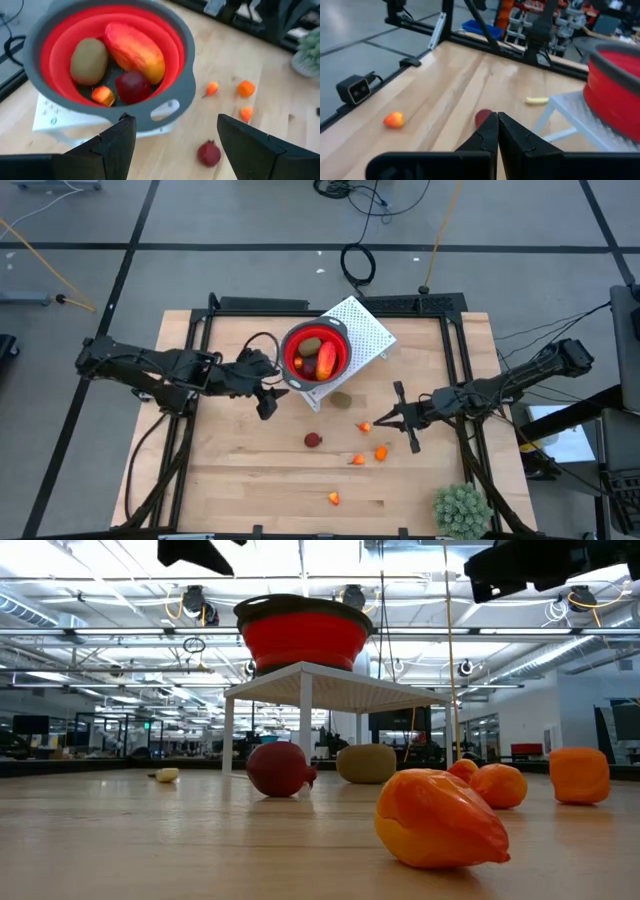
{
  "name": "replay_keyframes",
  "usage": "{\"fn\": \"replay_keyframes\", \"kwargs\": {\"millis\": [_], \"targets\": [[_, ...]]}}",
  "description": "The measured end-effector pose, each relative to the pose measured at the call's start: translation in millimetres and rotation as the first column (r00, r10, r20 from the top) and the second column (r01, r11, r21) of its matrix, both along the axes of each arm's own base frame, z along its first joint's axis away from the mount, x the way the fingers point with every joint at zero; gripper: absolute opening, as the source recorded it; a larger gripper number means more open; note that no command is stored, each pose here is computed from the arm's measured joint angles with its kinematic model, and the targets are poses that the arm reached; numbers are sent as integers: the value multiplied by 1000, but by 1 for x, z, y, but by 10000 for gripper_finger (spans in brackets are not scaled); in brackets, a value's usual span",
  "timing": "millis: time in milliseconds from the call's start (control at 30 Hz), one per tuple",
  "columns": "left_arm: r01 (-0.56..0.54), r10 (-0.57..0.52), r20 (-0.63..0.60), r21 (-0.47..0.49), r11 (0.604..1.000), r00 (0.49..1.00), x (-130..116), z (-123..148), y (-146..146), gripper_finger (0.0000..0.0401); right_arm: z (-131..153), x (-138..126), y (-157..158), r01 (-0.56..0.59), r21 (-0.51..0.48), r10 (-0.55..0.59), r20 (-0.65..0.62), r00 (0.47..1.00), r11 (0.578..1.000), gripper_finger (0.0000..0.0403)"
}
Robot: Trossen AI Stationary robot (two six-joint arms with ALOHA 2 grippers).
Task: Pick & Place Fruit
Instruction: Put the tangerine into the red strainer bowl on the shelf
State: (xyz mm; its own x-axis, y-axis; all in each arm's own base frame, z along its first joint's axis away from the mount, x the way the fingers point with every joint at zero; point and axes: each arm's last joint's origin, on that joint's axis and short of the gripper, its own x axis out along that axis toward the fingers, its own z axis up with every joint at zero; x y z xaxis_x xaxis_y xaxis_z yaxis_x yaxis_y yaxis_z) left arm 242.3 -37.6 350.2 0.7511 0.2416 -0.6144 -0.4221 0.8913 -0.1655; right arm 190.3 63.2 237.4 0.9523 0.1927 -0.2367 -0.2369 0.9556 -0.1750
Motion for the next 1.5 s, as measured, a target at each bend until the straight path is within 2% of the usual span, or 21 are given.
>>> {"fn": "replay_keyframes", "kwargs": {"millis": [267,533,700,933,1200,1367,1500], "targets": [[51,-51,66,2,999,996,-27,-20,5,278,8,6,11,92,32,-90,-67,994,995,1],[71,-72,127,7,997,989,-62,-34,12,278,20,25,22,129,59,-111,-249,962,990,1],[102,-100,164,-6,995,981,-82,-42,14,278,26,34,32,136,30,-115,-374,920,990,1],[153,-158,212,42,987,964,-101,-50,17,278,31,50,48,101,44,-62,-532,845,994,0],[220,-233,241,80,972,942,-119,-56,19,278,30,69,71,9,44,23,-669,742,999,0],[224,-239,257,86,971,936,-127,-63,21,278,18,73,83,-101,52,105,-755,647,994,5],[224,-239,266,87,971,934,-132,-68,22,278,7,73,87,-202,-6,121,-784,609,979,14]]}}
